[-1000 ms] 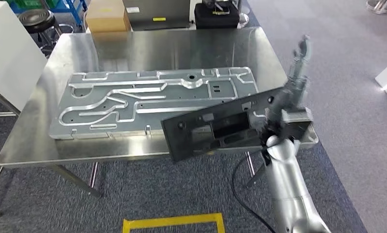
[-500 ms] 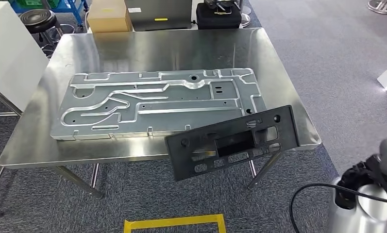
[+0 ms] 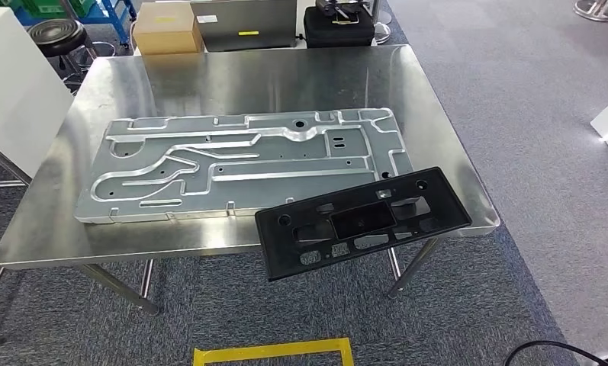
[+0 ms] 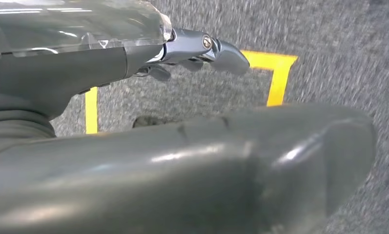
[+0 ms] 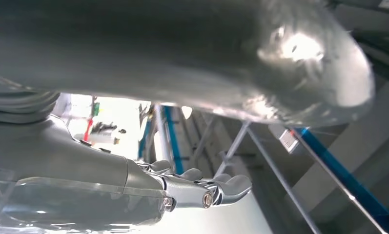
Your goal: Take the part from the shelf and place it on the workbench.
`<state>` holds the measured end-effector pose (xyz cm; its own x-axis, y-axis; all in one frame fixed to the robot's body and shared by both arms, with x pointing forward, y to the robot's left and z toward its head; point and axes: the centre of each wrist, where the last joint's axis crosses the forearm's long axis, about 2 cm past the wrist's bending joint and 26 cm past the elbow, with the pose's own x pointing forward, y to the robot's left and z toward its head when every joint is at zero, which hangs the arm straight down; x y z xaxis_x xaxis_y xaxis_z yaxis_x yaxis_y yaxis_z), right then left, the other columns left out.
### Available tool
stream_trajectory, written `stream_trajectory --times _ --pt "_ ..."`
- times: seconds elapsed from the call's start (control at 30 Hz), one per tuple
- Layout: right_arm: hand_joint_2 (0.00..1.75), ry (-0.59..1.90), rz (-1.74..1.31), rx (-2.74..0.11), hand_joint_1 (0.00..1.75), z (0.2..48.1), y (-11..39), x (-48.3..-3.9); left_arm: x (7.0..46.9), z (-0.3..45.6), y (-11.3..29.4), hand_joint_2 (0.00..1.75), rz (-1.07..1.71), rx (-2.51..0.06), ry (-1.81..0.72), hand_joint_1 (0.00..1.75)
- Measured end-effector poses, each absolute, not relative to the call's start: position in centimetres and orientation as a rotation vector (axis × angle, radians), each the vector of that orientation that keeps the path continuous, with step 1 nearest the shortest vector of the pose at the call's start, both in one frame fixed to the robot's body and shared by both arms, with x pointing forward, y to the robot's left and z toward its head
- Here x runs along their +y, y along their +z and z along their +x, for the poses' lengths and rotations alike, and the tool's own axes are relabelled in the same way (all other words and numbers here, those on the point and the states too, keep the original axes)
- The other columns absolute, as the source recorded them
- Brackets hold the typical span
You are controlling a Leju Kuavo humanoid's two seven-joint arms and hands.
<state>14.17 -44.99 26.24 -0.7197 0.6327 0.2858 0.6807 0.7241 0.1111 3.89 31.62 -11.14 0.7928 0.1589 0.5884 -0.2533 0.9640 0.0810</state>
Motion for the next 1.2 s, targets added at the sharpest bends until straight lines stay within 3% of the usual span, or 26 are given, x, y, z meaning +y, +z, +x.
stream_trajectory --times 0.3,0.97,1.2 --pt "0.00 -0.345 -1.174 -2.574 0.00 11.8 24.6 -45.6 31.6 3.8 -11.2 0.00 0.164 -0.622 0.223 0.00" --pt "0.00 -0.444 -1.239 -2.460 0.00 11.4 22.8 -45.1 31.7 3.9 -11.1 0.00 0.171 -0.626 0.221 0.00" --pt "0.00 -0.458 -1.253 -2.285 0.00 10.7 19.4 -45.5 31.4 3.7 -11.2 0.00 0.171 -0.616 0.230 0.00"
